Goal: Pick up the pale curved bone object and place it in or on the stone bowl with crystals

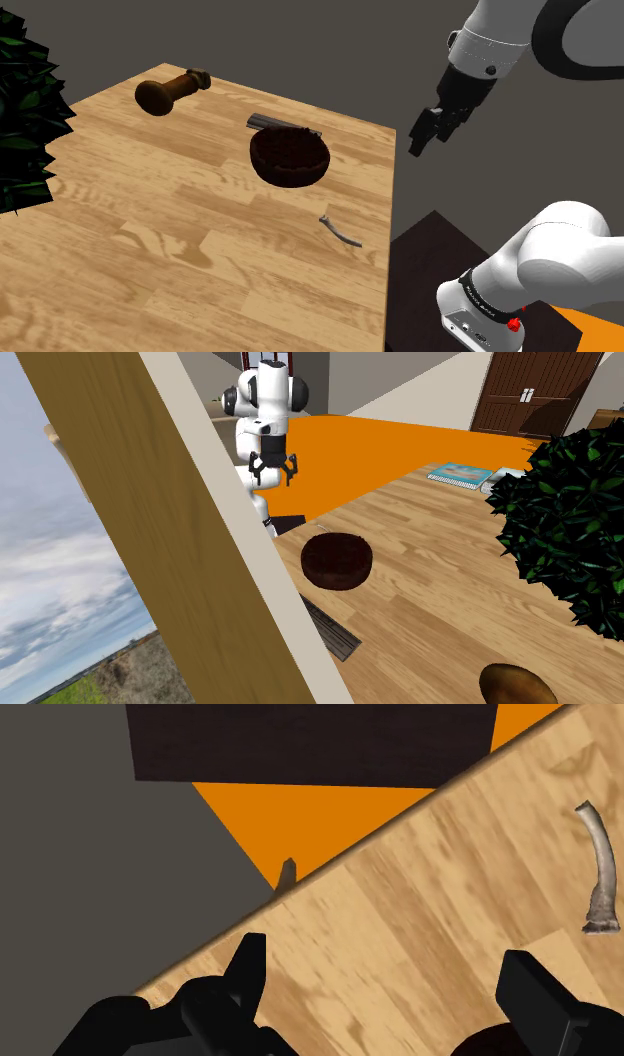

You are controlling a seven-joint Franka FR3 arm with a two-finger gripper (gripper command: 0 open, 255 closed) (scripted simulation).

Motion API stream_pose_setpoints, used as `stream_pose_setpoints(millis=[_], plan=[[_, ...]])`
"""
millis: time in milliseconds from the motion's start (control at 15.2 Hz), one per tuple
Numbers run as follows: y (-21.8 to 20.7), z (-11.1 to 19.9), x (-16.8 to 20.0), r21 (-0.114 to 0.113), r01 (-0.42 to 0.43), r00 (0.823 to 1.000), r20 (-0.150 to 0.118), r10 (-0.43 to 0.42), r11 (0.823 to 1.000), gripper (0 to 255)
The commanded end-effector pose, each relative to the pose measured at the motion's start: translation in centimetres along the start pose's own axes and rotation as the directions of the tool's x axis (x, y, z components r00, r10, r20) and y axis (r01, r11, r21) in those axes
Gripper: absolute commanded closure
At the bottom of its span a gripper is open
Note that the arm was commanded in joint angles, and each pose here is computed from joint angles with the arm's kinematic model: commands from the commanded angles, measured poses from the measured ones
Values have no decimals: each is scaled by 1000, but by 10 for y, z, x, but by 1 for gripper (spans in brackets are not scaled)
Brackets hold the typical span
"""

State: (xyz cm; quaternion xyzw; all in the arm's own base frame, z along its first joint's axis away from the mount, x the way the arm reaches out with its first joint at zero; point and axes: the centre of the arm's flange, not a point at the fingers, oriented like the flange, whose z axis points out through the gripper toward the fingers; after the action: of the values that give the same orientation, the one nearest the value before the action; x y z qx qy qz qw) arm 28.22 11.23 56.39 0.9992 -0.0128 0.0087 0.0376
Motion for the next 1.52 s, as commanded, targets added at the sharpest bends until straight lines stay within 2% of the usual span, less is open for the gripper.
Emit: stream_pose_setpoints(millis=[0,792,1254,1452], plan=[[-24,7,-4,4,1,1000,-8,-1,1000,0],[-170,50,-16,23,11,999,-52,-10,1000,0],[-170,87,-14,23,11,999,-52,-10,1000,0],[-170,90,-14,23,11,999,-52,-10,1000,0]])
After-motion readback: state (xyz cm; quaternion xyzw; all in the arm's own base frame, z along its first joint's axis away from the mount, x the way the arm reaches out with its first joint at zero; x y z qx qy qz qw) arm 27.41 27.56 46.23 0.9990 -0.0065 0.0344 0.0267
